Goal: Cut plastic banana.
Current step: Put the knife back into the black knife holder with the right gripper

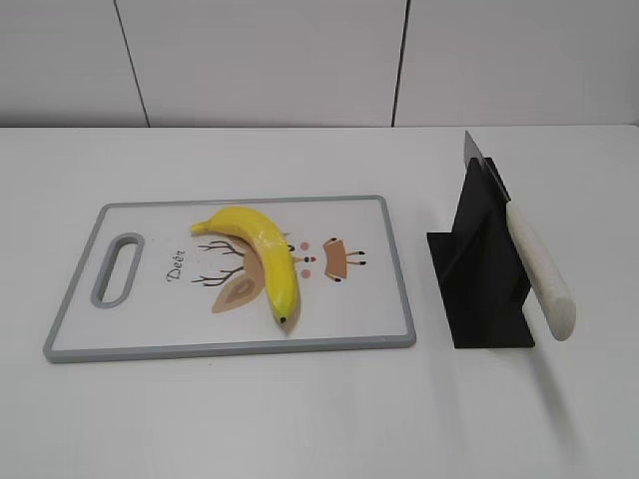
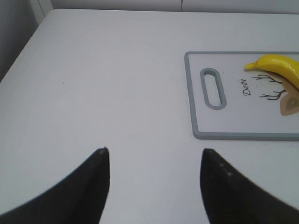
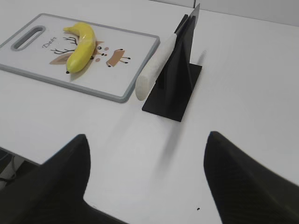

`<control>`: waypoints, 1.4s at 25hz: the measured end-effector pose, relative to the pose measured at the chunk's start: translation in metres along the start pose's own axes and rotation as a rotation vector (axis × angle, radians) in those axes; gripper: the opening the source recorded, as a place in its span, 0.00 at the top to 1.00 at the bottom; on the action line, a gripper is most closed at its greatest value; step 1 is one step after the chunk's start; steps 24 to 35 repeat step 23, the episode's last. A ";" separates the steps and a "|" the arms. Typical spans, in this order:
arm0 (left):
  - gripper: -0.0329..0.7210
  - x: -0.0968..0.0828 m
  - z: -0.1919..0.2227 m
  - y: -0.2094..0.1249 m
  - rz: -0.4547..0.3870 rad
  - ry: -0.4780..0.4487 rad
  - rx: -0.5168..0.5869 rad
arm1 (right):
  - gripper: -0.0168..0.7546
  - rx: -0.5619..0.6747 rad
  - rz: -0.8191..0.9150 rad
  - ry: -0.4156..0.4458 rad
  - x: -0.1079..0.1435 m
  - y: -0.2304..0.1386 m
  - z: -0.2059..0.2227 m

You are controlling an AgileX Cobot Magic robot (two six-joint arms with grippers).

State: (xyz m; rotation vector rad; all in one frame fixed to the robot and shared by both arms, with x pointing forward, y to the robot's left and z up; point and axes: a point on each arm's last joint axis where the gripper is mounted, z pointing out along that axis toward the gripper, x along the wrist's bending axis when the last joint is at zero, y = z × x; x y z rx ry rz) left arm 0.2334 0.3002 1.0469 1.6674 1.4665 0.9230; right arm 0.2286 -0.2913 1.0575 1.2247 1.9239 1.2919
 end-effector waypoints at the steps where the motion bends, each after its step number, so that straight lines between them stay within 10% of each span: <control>1: 0.19 0.000 0.000 0.000 0.000 0.000 0.000 | 0.22 -0.002 0.013 -0.011 0.001 0.000 0.000; 12: 0.19 0.000 0.000 0.000 -0.001 0.001 0.000 | 0.22 -0.032 0.169 -0.269 0.005 0.003 0.005; 35: 0.19 0.000 0.000 0.000 -0.001 0.001 -0.001 | 0.22 -0.033 0.173 -0.276 0.005 0.003 0.005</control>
